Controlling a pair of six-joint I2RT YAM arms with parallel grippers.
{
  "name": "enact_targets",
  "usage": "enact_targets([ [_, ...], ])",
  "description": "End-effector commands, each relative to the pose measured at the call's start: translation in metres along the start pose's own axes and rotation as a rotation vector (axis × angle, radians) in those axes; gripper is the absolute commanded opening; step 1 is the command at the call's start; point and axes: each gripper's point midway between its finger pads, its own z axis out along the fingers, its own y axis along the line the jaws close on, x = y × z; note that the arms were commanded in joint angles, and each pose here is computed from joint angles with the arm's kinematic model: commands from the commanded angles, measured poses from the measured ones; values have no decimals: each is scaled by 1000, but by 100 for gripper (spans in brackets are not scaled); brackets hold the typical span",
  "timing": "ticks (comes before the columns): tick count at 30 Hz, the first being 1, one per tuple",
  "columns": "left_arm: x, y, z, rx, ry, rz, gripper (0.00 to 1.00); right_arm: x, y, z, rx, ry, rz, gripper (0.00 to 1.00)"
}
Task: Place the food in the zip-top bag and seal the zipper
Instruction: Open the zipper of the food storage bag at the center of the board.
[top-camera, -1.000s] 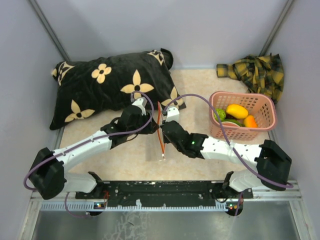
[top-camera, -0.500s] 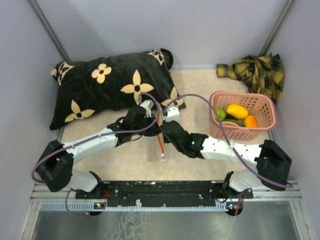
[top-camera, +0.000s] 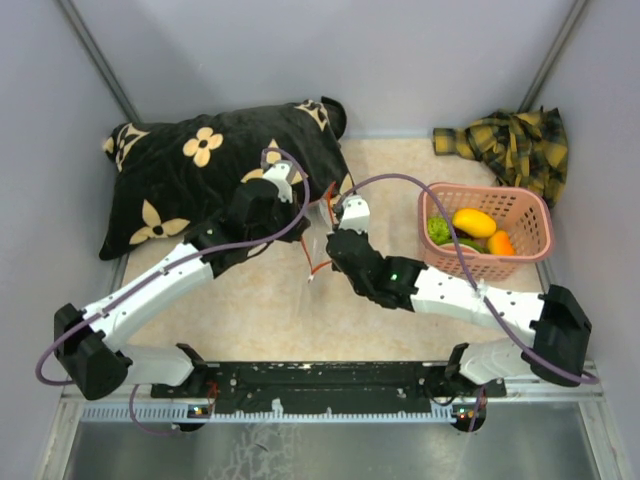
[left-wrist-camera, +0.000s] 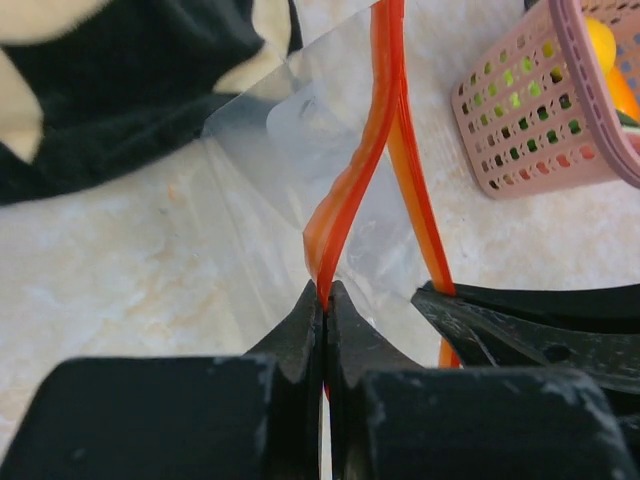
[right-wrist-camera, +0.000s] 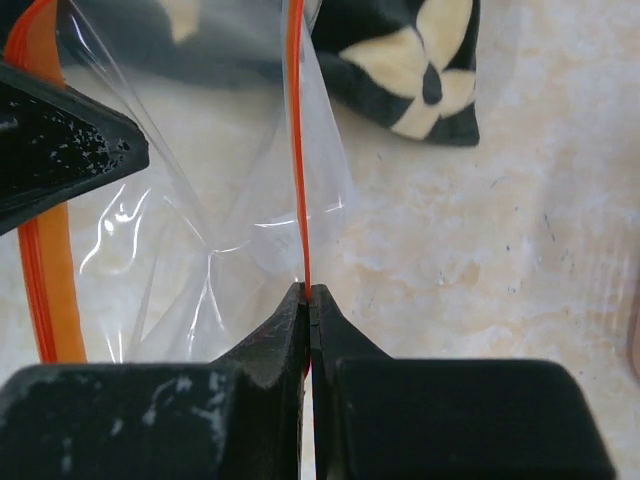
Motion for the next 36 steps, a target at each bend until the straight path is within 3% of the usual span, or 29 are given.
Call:
enact_targets([
  [1, -39, 14, -25, -109, -51, 135, 0, -72, 0, -22, 1, -144, 93, 0],
  [7, -68, 35, -41, -257, -97, 225, 0, -110, 6, -38, -80, -182, 150, 0],
  [14, -63, 64, -44, -395, -52, 371, 0, -85, -3, -24, -120, -75, 219, 0],
  [24, -19, 39, -6, -205, 76, 317, 0, -76, 29, 0, -248, 35, 190, 0],
  [30, -53, 45, -28, -296, 12, 335, 0, -117, 23, -18, -243, -44, 159, 0],
  [36, -69, 54, -56, -337, -72, 366, 0, -113, -9, -33, -132, -35, 117, 0],
])
